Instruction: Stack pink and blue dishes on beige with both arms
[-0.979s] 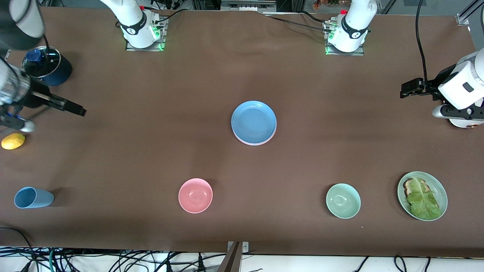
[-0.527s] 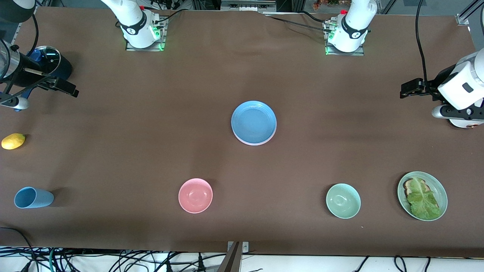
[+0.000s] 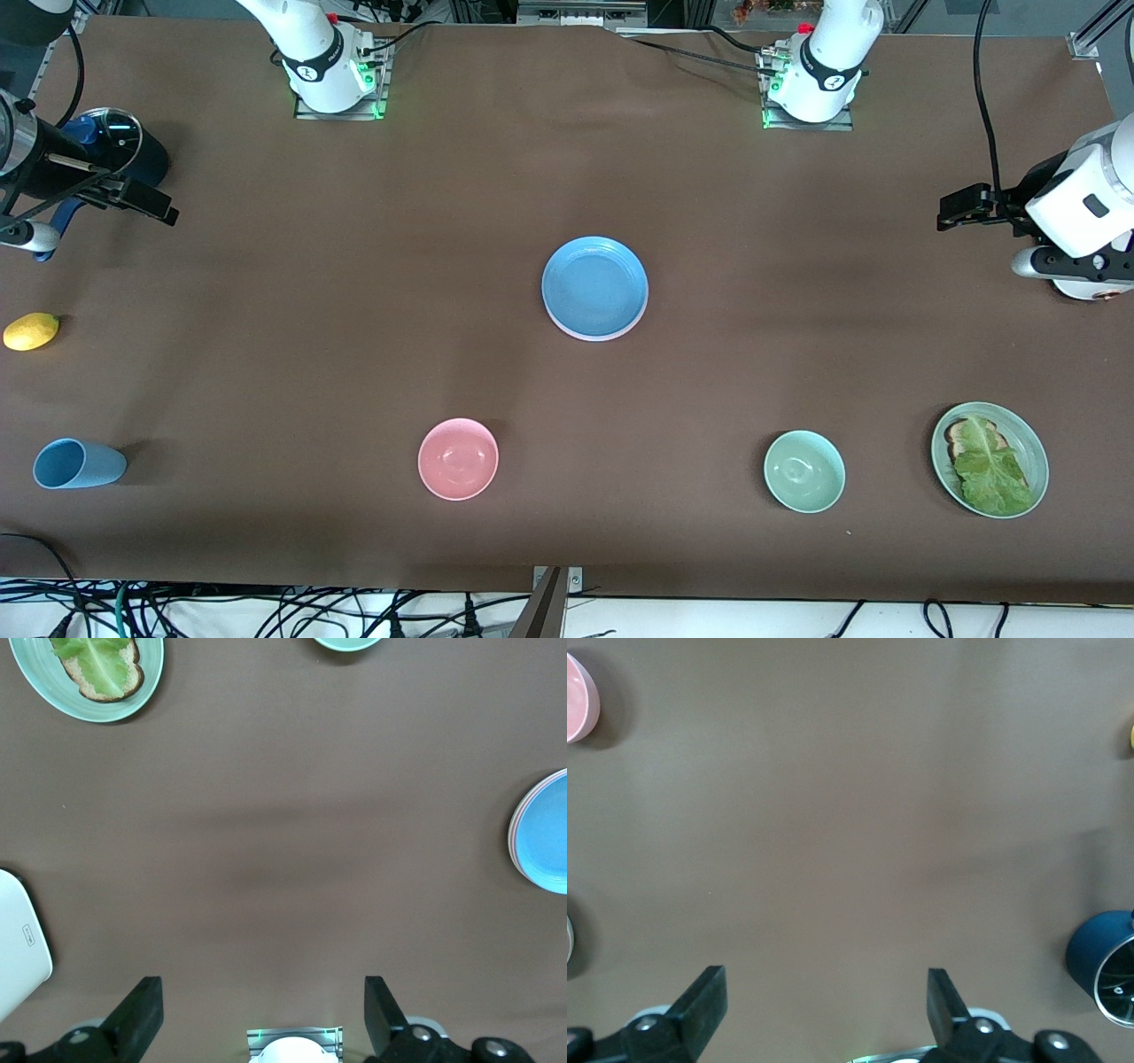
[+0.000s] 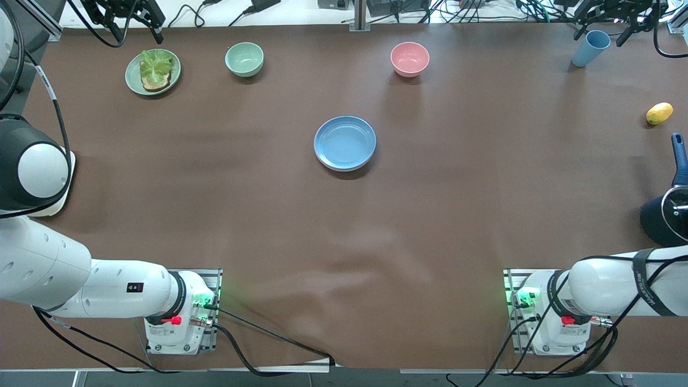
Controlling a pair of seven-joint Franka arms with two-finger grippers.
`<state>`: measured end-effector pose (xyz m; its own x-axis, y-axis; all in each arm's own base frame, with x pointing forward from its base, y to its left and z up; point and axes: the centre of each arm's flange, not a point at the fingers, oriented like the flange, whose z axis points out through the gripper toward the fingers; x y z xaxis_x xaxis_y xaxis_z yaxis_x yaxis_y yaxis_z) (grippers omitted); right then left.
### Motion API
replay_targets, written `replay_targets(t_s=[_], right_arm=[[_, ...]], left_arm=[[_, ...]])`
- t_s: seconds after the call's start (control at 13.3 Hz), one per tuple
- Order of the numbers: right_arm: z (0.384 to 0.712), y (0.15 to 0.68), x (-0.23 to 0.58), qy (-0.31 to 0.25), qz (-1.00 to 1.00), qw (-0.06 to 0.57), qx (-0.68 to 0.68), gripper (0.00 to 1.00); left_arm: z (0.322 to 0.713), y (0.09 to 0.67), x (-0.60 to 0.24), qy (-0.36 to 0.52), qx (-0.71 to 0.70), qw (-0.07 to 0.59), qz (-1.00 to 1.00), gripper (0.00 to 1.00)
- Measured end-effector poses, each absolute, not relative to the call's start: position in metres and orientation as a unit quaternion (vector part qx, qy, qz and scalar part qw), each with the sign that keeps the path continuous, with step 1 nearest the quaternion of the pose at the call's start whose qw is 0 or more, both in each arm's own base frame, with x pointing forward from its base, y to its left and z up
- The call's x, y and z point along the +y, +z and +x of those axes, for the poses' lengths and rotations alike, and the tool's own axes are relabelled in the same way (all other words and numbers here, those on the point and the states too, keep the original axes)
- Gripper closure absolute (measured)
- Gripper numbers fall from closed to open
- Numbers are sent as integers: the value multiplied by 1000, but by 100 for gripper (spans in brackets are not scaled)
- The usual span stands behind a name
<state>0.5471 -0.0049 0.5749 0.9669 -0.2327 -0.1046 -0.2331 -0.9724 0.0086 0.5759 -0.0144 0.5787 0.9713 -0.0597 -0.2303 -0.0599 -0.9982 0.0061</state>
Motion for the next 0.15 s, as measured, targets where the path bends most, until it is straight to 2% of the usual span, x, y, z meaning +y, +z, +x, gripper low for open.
replay_targets(t_s=[0.15], right_arm=[[548, 574, -5, 51, -992, 2, 117, 0]], left_arm=[[576, 579, -14, 116, 30, 0, -993, 0]])
